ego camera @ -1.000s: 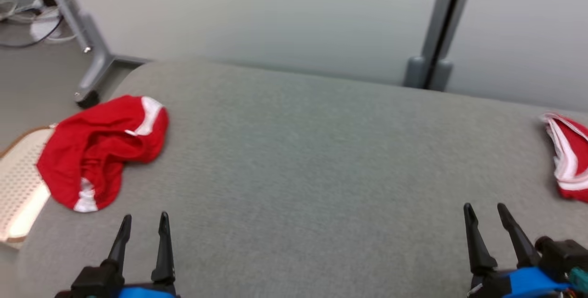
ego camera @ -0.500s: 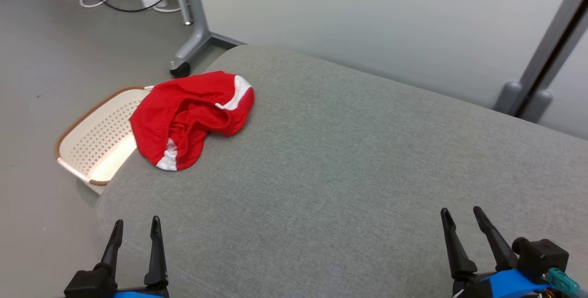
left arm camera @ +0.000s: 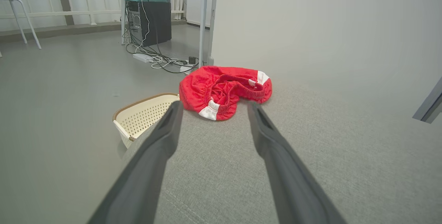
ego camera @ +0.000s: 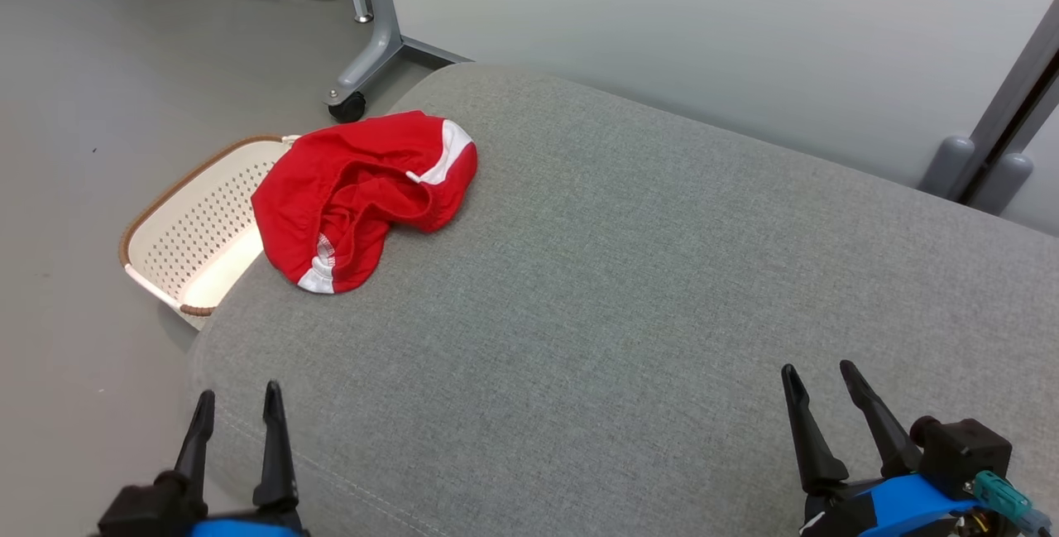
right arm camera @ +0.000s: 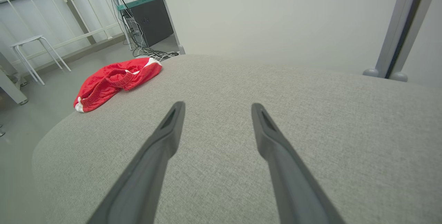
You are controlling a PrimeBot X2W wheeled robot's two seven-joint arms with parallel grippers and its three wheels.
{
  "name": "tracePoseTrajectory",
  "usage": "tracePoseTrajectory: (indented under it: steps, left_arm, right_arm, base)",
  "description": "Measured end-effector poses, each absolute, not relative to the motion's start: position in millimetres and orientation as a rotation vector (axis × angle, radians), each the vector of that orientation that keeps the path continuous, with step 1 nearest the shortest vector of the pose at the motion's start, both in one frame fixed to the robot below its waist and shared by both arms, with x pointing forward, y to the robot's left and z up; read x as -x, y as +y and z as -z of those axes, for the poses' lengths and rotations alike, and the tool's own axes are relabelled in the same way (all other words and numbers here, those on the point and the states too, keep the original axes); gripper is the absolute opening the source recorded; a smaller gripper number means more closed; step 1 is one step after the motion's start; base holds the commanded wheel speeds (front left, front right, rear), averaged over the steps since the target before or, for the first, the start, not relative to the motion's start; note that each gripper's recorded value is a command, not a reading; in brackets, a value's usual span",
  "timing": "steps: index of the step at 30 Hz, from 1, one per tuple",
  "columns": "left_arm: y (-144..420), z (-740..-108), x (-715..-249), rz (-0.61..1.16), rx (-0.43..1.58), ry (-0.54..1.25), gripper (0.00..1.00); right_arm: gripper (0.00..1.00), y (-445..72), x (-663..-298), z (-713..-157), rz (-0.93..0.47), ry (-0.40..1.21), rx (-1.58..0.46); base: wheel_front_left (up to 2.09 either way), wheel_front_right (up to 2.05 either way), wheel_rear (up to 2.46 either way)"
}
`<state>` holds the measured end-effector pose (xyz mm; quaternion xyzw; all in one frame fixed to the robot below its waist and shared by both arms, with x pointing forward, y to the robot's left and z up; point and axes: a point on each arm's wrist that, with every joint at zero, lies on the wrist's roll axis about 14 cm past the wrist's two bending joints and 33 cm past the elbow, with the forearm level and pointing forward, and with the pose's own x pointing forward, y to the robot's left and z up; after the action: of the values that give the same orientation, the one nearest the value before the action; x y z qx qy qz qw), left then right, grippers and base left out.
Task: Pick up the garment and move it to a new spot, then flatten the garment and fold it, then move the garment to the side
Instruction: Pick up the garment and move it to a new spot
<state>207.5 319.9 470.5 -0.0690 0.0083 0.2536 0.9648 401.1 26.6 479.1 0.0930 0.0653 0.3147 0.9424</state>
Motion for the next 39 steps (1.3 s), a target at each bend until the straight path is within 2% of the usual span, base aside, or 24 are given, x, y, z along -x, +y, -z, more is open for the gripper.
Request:
tracePoseTrajectory:
  steps: [10, 15, 21, 25, 32, 39]
  left_arm:
    - [349.9, -561.9, -286.4, -0.382, 0.083, -0.061, 1.0]
    - [379.2, -573.1, -343.0, -0.37, 0.133, 0.033, 1.0]
    - [402.8, -543.8, -404.5, -0.39, 0.178, 0.205, 1.0]
    - [403.7, -499.0, -429.1, -0.389, 0.203, 0.342, 1.0]
    - [400.8, -411.3, -455.0, -0.417, 0.239, 0.562, 1.0]
    - [399.0, -346.4, -471.0, -0.449, 0.257, 0.694, 1.0]
  right_arm:
    - [1.0, 13.8, -412.8, -468.9, -0.6, 0.148, -0.204]
    - [1.0, -3.3, -431.0, -455.8, -0.552, 0.171, -0.195]
    - [1.0, -35.6, -455.1, -436.1, -0.481, 0.199, -0.168]
    - [1.0, -62.3, -465.0, -424.1, -0.418, 0.215, -0.151]
    - [1.0, -100.7, -475.3, -401.7, -0.342, 0.256, -0.104]
    - [1.0, -128.9, -477.0, -384.5, -0.277, 0.288, -0.077]
  base:
    - [0.0, 0.0, 0.0]
    - [0.0, 0.0, 0.0]
    - [0.0, 0.0, 0.0]
    - [0.0, 0.0, 0.0]
    - [0.0, 0.0, 0.0]
    - [0.0, 0.0, 0.0]
